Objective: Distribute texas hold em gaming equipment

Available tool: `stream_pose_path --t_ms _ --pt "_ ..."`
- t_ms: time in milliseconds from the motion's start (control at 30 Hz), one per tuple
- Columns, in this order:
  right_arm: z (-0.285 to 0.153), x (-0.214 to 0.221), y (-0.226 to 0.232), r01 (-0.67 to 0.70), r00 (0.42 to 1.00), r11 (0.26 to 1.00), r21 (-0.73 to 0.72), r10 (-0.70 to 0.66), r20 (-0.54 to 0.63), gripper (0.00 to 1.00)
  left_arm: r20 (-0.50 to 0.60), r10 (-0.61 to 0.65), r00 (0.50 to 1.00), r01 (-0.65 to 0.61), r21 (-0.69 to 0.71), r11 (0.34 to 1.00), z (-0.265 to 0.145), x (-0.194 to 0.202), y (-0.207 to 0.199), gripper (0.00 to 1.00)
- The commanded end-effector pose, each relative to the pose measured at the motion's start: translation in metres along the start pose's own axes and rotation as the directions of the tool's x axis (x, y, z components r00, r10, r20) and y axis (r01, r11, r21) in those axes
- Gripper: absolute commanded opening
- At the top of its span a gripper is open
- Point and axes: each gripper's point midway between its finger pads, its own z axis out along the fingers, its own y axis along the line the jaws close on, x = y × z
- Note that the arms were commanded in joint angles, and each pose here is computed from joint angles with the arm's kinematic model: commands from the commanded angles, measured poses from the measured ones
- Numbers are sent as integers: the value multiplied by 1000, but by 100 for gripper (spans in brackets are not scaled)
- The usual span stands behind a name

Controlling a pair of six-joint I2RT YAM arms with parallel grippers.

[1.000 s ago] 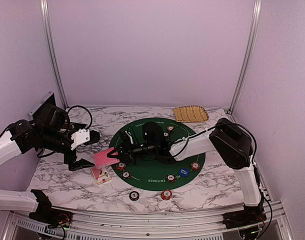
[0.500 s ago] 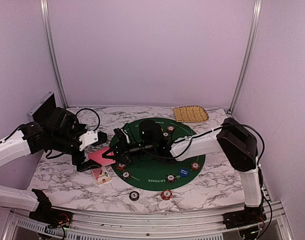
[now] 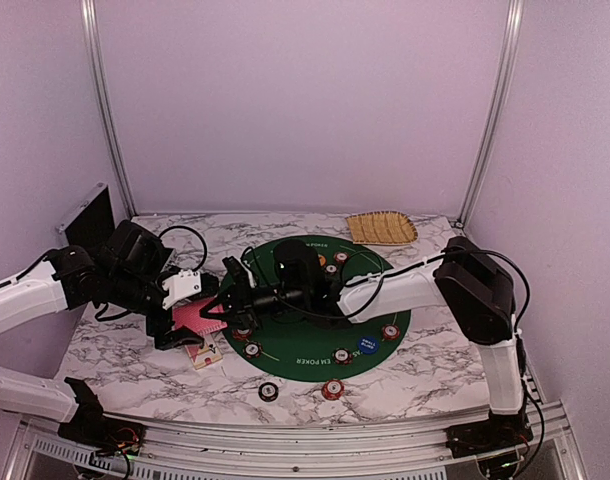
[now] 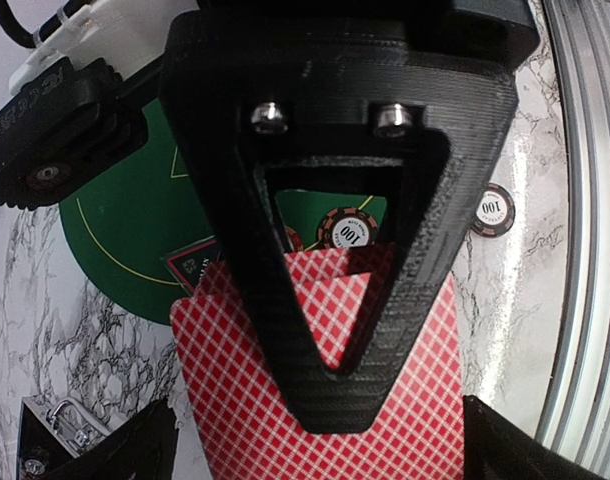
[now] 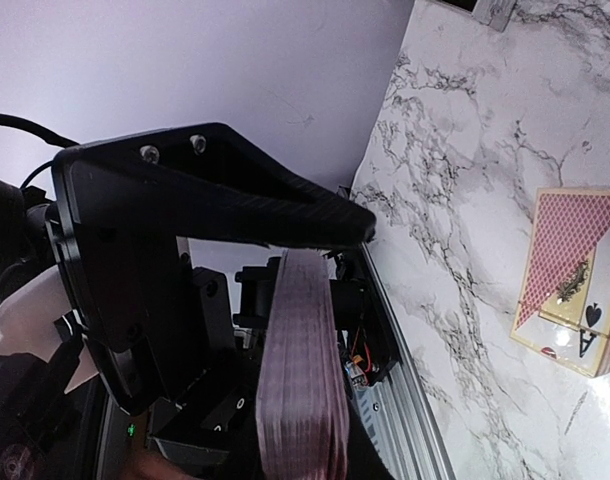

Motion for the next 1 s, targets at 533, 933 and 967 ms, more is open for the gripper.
stream_pose_path --t_ms 533,933,967 --pt "2 -6 29 59 998 997 -40 -58 23 8 5 -5 1000 5 -8 1000 0 1 -1 77" --pt "2 -7 33 64 998 997 -48 -63 20 8 -40 -42 998 42 -2 999 7 12 -2 99" --pt "2 -7 33 64 998 997 -49 -63 17 8 -40 -42 998 42 -3 999 7 11 -2 99"
